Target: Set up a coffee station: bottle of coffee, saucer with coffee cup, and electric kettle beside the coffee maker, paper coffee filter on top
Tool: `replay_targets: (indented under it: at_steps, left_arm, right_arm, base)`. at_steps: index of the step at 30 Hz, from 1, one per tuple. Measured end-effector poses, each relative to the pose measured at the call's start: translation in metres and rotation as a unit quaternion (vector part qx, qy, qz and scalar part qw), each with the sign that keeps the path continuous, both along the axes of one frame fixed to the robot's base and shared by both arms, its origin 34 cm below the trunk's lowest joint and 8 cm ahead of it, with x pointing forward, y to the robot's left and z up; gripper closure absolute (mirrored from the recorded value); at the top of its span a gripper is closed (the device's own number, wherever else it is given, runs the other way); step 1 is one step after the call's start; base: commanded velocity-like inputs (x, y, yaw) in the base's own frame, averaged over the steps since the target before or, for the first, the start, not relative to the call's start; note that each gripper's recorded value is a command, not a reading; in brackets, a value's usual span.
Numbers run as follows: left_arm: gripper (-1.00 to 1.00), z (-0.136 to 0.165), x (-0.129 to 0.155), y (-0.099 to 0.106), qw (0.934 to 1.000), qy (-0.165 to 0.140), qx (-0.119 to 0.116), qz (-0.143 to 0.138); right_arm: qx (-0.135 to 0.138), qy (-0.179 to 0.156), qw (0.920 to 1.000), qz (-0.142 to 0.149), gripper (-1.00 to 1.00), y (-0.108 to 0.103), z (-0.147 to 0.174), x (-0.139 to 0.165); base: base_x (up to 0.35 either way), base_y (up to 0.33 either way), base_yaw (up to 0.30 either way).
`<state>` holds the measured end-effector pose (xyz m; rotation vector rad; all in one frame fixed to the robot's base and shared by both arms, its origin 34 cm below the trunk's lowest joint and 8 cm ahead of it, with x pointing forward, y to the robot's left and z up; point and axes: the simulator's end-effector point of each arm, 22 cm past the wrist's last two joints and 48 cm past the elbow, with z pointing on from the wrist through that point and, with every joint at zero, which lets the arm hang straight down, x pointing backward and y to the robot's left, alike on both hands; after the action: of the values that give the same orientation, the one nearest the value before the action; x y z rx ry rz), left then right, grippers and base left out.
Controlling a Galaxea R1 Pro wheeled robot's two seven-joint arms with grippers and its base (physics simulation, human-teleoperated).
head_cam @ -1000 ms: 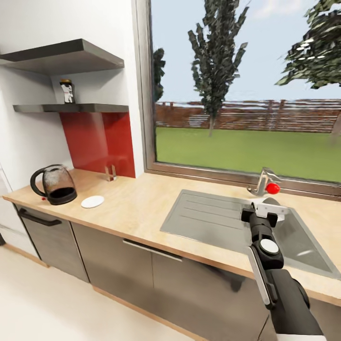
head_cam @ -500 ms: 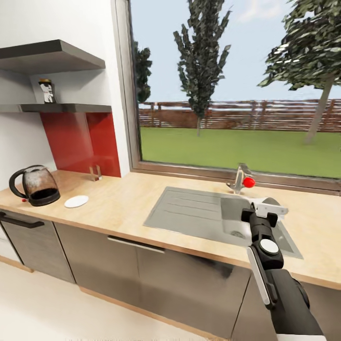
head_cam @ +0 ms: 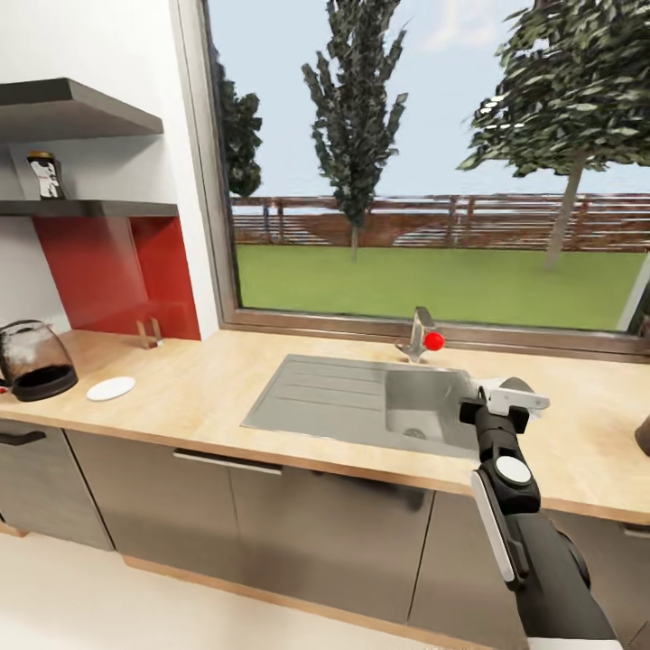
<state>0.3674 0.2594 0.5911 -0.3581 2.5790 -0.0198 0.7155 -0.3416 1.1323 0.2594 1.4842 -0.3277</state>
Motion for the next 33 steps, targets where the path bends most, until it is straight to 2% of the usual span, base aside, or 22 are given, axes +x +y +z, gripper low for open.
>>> replay_targets:
  at_steps: [5,17,33]
  left_arm:
    - [-1.00,0.0006,0.0010,-0.0003,1.0000,-0.002,0.000,0.000]
    - [-1.00,0.0007,0.0014,-0.0025,1.0000,-0.002,0.000,-0.004]
    - [-1.00,0.0007,0.0008,0.0008,1.0000,-0.001,0.001,0.000]
  right_arm:
    - [0.000,0.002,1.0000,0.000,1.00,-0.0004,-0.0027,-0.0019]
    - [0.000,0.003,1.0000,0.000,1.00,0.0000,-0.0043,-0.0027]
    - [0.000,0.008,1.0000,0.002,1.00,0.0020,-0.0087,-0.0037]
  base:
    - [-0.089,-0.081,-0.168]
    - [-0.182,-0.212,-0.016]
    - [-0.028,-0.083,0.000]
